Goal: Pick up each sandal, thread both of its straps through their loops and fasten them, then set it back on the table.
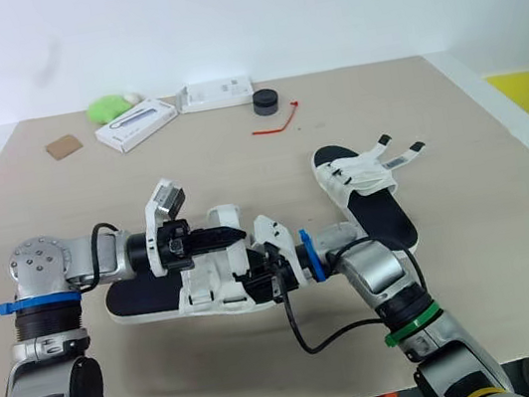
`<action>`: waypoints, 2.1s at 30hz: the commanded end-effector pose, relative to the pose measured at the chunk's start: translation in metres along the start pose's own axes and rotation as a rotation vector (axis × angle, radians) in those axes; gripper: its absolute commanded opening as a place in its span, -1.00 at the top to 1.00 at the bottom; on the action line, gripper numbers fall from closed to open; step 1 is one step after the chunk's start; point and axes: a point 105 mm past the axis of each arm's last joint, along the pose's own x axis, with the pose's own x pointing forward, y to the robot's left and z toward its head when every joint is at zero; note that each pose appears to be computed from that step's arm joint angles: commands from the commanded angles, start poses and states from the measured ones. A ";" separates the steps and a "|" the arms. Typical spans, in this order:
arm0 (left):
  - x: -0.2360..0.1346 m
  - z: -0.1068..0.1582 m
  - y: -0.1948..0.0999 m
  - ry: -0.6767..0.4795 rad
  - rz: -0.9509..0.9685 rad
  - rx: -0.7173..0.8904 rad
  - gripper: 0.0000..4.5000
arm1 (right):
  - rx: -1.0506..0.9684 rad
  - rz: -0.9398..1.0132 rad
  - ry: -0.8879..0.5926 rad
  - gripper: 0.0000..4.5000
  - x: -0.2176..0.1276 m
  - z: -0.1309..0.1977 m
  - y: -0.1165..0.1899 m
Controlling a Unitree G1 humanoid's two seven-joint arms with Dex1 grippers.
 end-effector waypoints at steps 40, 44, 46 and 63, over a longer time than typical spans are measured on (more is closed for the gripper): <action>0.001 -0.054 0.029 0.176 0.237 0.360 0.97 | 0.138 -0.039 0.096 1.00 0.004 -0.041 0.000; 0.001 -0.051 0.026 0.181 0.195 0.555 0.97 | 0.138 -0.040 0.094 1.00 0.004 -0.040 0.000; 0.000 -0.051 0.024 0.185 0.159 0.643 0.97 | 0.138 -0.039 0.094 1.00 0.004 -0.040 0.000; -0.010 -0.035 0.024 0.269 0.078 0.962 0.97 | 0.132 -0.037 0.085 1.00 0.006 -0.037 -0.001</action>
